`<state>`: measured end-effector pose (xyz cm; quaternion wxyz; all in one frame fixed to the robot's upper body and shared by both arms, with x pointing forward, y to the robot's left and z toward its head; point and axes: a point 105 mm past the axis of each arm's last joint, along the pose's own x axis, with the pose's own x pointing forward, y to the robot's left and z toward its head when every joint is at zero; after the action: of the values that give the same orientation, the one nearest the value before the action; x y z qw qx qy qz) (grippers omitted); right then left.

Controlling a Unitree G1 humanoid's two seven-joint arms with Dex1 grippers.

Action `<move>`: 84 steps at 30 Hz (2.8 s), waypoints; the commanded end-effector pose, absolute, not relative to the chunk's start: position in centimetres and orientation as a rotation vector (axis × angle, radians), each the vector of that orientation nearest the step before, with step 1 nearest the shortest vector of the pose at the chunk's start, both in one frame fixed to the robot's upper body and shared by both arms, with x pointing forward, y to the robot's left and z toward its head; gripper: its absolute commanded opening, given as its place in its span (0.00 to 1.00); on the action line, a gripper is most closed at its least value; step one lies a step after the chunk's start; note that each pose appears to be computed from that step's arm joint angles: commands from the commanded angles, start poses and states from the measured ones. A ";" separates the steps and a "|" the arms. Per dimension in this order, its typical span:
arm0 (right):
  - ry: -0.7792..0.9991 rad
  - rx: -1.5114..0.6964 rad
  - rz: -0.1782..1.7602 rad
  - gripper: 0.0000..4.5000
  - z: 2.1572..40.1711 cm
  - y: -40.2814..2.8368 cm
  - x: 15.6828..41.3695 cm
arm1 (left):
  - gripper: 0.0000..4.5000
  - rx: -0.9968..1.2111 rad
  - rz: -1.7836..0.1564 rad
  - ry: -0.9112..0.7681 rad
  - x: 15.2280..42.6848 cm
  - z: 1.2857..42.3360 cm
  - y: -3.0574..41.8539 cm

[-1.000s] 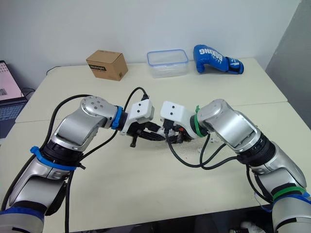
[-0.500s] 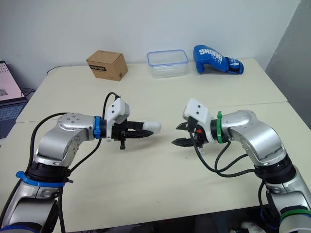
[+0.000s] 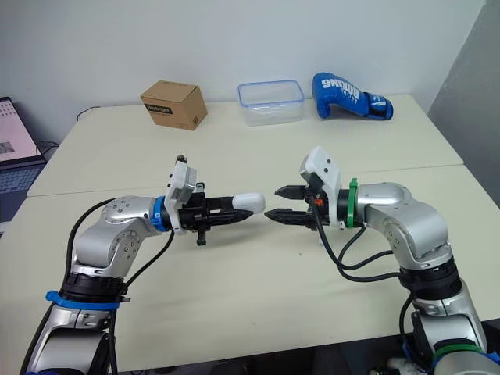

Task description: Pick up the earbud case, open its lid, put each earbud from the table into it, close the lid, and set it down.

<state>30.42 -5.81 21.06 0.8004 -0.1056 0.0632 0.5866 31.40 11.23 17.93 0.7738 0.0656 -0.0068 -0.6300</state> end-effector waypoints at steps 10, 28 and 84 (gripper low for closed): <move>0.094 -0.236 1.278 0.63 22.0 -4.6 30.5 | 0.18 0.163 -1.439 -0.065 31.1 19.0 10.2; 0.120 -0.245 1.254 0.63 21.7 -4.2 31.2 | 0.18 0.153 -1.481 -0.031 30.3 18.3 9.7; 0.523 -0.597 1.096 0.63 11.1 -14.0 32.1 | 0.18 0.224 -1.428 -0.090 34.3 18.9 9.7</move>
<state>32.29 -14.46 10.65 0.7851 -0.2659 0.2557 0.4976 34.67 9.83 17.87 0.7577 0.0822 -0.0246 -0.6469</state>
